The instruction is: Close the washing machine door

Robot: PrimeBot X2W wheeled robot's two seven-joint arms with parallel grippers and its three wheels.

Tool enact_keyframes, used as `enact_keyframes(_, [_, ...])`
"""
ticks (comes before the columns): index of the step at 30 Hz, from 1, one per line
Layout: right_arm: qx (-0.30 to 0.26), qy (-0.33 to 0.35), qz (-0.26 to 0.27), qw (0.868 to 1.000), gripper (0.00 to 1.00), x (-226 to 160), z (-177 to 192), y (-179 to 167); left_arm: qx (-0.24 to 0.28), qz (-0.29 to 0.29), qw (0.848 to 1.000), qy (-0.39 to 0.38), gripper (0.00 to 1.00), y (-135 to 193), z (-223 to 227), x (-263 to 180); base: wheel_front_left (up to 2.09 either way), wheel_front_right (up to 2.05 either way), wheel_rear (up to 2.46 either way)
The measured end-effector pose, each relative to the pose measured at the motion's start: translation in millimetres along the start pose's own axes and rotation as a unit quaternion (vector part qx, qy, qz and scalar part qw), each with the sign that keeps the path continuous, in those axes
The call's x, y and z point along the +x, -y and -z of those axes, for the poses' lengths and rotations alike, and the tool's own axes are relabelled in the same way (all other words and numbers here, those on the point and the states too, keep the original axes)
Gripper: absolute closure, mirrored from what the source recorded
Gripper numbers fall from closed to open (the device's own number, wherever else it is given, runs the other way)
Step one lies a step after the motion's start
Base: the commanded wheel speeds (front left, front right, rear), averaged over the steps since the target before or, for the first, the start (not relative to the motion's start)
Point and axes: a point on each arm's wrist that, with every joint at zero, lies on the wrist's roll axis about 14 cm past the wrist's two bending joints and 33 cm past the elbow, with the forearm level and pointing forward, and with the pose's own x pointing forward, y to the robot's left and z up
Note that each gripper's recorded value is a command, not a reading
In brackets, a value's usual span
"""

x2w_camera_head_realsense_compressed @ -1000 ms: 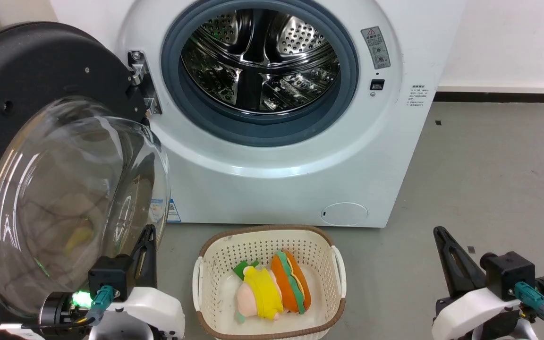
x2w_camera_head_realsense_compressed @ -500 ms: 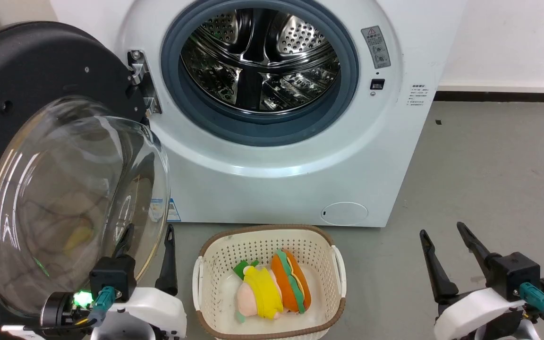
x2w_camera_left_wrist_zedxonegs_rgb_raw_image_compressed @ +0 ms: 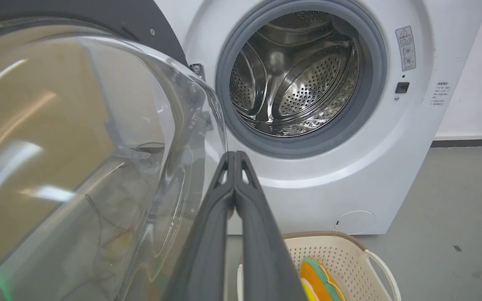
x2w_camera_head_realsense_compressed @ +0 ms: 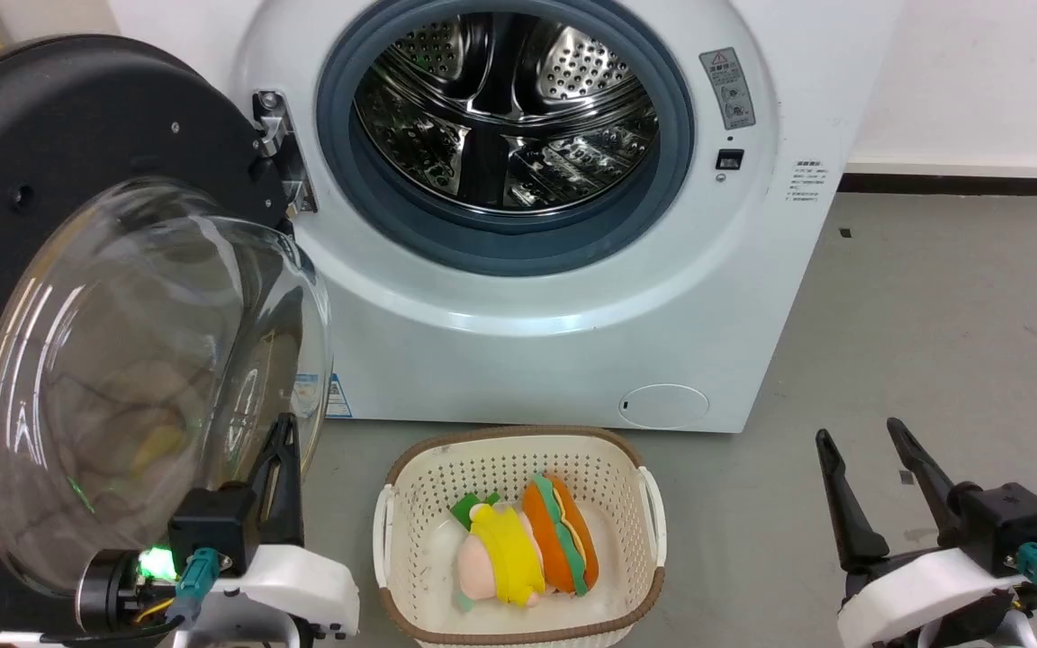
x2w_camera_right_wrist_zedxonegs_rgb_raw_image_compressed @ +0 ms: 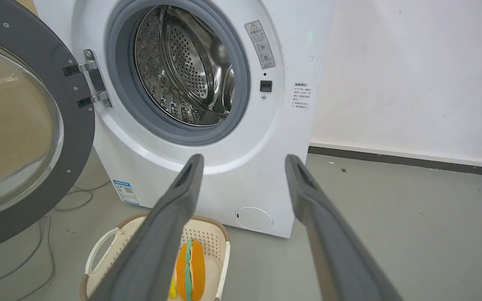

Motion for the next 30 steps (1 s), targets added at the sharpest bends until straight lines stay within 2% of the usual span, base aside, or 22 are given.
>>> enact_keyframes(17, [0.028,0.009,-0.014,0.999,0.0,12,3,-9,-0.002,-0.032,0.994,0.104,1.0,-25,-62,2,0.0,0.0,0.0])
enact_keyframes(30, [0.05,0.006,-0.03,0.998,0.0,24,11,-20,-0.015,-0.097,0.974,0.205,1.0,-84,-123,-6,0.0,0.0,0.0])
